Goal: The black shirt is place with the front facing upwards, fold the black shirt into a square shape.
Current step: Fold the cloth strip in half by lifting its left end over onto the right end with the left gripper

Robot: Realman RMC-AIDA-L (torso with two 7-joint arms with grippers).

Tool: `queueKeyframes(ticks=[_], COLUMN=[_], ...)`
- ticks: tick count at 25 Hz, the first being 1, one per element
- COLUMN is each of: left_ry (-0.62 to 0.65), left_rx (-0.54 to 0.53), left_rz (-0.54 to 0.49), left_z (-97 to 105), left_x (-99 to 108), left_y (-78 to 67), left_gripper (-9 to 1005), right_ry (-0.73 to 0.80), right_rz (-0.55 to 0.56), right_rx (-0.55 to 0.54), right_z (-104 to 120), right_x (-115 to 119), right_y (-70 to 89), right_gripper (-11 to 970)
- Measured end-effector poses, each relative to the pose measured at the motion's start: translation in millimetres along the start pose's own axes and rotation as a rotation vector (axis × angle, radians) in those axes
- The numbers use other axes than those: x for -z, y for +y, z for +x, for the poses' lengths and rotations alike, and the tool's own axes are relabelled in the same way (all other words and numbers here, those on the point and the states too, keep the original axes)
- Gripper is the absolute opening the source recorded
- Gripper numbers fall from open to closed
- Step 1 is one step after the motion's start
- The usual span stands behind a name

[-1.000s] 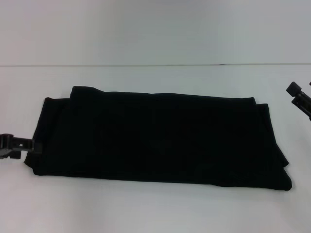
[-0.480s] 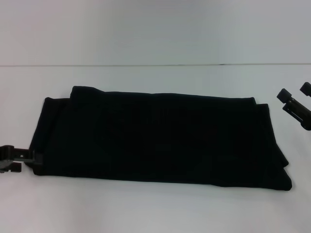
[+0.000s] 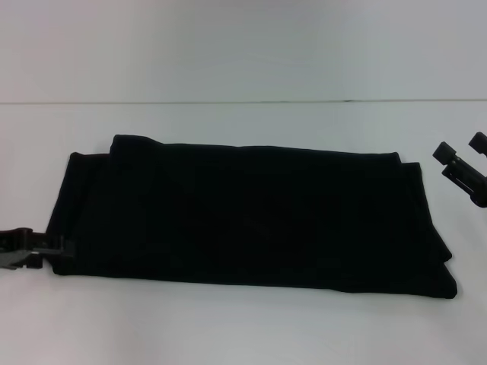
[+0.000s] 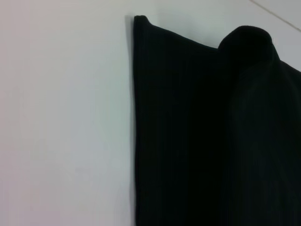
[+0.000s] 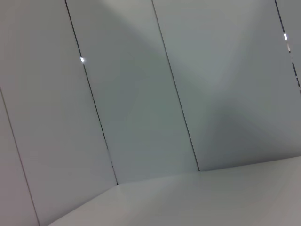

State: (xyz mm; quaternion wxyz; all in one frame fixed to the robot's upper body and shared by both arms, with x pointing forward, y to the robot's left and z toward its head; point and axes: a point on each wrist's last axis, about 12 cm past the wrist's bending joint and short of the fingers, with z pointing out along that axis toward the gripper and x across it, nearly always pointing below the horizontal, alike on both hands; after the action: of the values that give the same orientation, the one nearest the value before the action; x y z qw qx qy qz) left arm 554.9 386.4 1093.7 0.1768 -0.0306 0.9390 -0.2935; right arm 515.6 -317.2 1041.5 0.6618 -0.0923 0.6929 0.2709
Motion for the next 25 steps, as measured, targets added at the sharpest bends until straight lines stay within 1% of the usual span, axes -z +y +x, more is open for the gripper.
queueKeyframes(ticks=[7, 13, 16, 25], left_ry=[-0.001, -0.001, 0.008, 0.041], left_rx=[-0.011, 0.009, 0.016, 0.002], left_rz=[-0.004, -0.046, -0.057, -0.048], left_z=[-4, -4, -3, -6], left_x=[-2, 6, 7, -1], left_y=[-2.5, 6.2, 8.1, 0.9], left_gripper=[836, 836, 836, 831], right_ry=[0.001, 0.001, 0.002, 0.006], right_rz=[0.000, -0.002, -0.002, 0.003], right_rx=[-0.008, -0.014, -0.016, -0.019], right_z=[2, 3, 3, 6], right_x=[1, 2, 2, 4], right_y=[1.1, 1.9, 2.2, 3.3], right_gripper=[865, 865, 865, 865])
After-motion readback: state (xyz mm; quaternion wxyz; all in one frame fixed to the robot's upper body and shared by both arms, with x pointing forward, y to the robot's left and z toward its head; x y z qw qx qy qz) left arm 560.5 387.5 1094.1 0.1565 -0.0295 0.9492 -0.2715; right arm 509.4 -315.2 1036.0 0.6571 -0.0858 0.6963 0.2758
